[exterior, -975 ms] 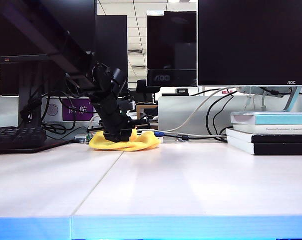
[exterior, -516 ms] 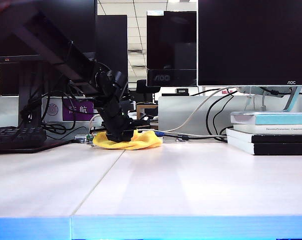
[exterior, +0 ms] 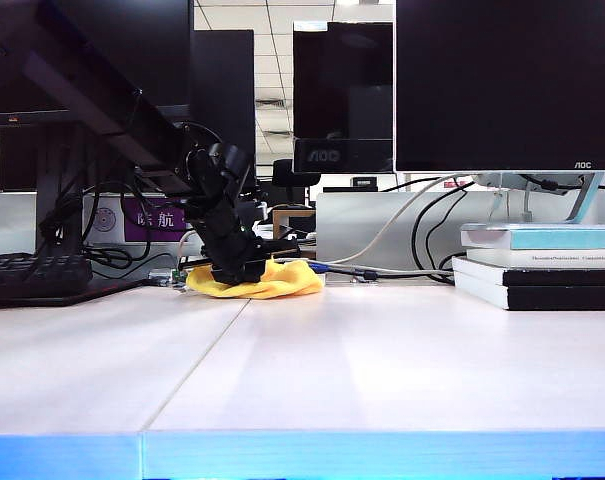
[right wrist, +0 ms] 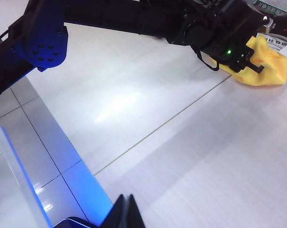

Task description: Wipe the table from back to front using the rag.

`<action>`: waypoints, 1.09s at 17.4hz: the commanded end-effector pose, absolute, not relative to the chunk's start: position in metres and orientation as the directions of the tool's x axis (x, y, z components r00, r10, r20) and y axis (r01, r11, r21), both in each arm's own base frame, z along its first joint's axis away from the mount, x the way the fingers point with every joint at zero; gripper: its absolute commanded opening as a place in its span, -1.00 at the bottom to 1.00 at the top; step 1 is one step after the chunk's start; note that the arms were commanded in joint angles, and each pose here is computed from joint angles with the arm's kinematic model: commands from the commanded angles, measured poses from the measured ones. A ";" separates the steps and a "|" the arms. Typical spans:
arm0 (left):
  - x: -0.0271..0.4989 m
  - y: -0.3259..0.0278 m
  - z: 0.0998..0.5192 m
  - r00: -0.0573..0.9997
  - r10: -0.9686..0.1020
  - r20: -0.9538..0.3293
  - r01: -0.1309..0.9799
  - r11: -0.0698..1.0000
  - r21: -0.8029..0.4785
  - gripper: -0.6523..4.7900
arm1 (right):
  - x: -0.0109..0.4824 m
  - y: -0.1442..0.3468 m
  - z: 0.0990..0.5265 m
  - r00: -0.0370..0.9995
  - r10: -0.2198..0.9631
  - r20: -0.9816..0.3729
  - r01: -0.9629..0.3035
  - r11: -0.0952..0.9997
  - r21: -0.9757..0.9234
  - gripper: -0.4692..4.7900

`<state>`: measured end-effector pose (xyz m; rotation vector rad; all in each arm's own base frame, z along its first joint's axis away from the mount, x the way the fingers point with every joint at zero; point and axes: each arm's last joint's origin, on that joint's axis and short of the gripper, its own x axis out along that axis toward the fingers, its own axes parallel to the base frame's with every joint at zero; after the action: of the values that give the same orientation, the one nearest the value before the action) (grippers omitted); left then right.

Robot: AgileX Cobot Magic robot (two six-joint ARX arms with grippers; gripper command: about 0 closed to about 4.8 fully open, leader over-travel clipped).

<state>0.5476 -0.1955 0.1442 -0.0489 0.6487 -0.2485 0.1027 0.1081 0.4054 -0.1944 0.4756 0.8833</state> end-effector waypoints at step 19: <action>0.510 -0.181 0.290 0.622 -0.408 -0.668 0.360 0.907 -0.218 -0.78 | 0.114 0.114 0.412 0.652 0.640 -0.407 -0.711 0.702 -0.035 -0.84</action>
<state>0.5157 -0.1817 0.2755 -0.0567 0.8014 -0.4177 0.1130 0.1142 0.4072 -0.2041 0.4274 0.7956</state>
